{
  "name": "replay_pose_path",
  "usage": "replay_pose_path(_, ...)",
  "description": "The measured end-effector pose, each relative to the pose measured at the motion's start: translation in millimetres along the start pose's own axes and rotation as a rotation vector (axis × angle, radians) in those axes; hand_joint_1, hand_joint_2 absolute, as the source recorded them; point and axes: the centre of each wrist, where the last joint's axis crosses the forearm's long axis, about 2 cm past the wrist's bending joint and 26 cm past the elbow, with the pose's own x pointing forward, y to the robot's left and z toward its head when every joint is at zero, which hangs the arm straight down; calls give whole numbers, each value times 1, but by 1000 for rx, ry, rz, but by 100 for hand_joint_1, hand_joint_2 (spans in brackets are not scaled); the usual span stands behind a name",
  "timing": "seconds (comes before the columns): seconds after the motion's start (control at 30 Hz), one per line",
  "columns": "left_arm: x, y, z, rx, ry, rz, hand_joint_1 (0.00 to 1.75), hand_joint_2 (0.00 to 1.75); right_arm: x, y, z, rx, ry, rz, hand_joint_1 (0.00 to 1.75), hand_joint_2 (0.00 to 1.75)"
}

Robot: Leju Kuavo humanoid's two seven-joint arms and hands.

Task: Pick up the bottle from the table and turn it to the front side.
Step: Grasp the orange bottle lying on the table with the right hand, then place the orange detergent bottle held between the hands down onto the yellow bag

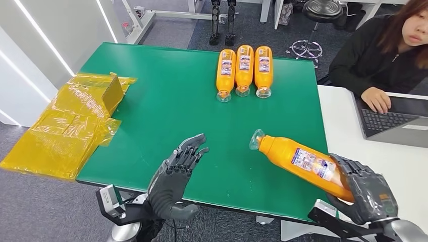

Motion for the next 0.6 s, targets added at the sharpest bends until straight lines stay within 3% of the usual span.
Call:
replay_pose_path(0.3, -1, 1, -8, 66, -7, 52, 0, 175, 21, -4, 24, -150, 6, 11, 175, 175)
replay_pose_path(0.6, -9, -5, -9, 96, 8, 137, 0, 175, 52, 8, 30, -352, -49, -138, 175, 175)
